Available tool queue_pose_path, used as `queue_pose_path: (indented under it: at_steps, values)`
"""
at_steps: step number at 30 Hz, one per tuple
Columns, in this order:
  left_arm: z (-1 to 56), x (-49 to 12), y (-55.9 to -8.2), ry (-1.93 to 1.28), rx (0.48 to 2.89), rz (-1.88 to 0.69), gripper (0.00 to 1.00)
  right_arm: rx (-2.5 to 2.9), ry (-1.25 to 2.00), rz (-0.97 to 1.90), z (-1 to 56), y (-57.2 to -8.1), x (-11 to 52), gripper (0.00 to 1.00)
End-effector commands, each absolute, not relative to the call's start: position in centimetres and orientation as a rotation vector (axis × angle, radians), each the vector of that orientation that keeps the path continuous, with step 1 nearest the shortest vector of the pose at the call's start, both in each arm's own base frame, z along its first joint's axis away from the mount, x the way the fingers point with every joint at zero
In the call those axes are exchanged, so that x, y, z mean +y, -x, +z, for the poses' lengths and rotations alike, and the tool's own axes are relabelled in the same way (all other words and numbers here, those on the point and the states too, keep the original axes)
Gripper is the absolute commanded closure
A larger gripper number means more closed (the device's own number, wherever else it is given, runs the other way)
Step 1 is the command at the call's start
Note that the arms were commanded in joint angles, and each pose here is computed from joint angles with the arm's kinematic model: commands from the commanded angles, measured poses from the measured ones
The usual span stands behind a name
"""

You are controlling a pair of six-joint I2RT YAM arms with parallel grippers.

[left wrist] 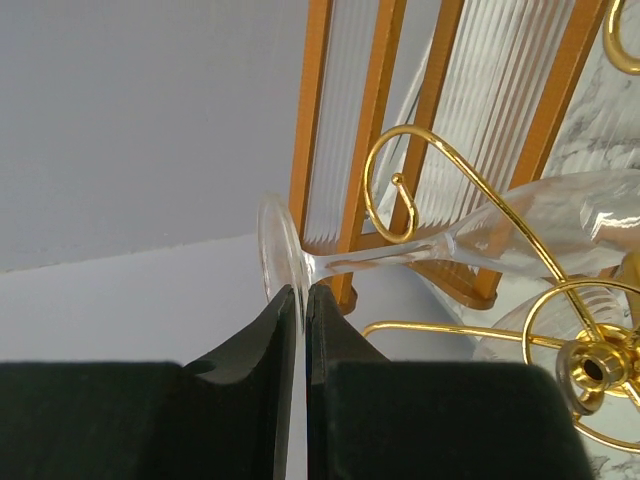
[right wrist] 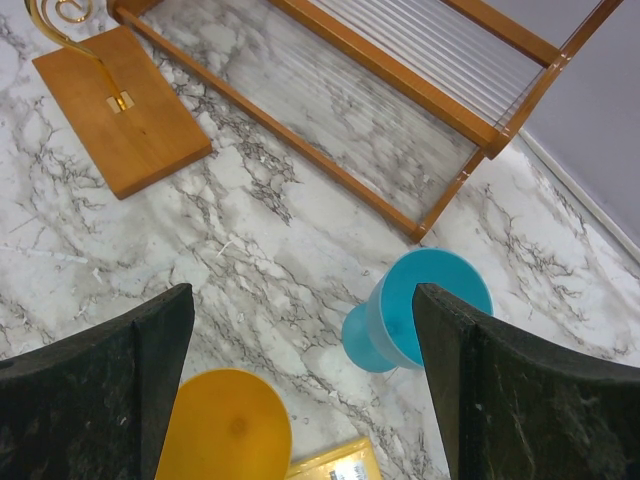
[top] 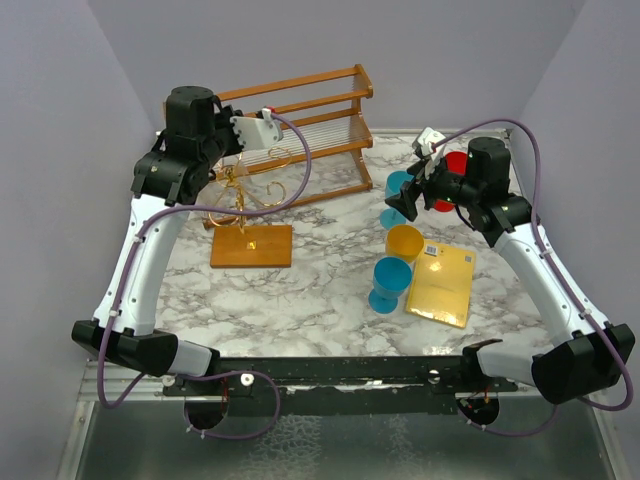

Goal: Place the wine glass upside down on the wine glass rack

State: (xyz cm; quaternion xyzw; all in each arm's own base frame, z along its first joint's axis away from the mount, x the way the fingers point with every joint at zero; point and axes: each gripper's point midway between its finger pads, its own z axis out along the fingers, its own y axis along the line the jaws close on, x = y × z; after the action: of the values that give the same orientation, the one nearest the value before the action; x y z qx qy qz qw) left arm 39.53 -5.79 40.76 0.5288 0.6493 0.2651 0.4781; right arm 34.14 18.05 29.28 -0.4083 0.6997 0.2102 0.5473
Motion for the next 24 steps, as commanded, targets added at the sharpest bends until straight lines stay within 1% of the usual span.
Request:
queue_pose_path:
  at_steps: [1,12,24]
  values:
    - [42.0,-7.9,-39.3,-1.293,1.497,0.58,1.0,1.635,0.975,0.473,29.5,-34.5,18.1,0.1]
    - [41.5,-9.2,-39.1,-1.331,1.458,0.533,1.0,1.641,0.973,0.471,29.3,-34.7,18.0,0.1]
    - [41.3,-9.9,-40.6,-1.27,1.432,0.545,1.0,1.639,0.973,0.47,29.4,-34.7,18.0,0.1]
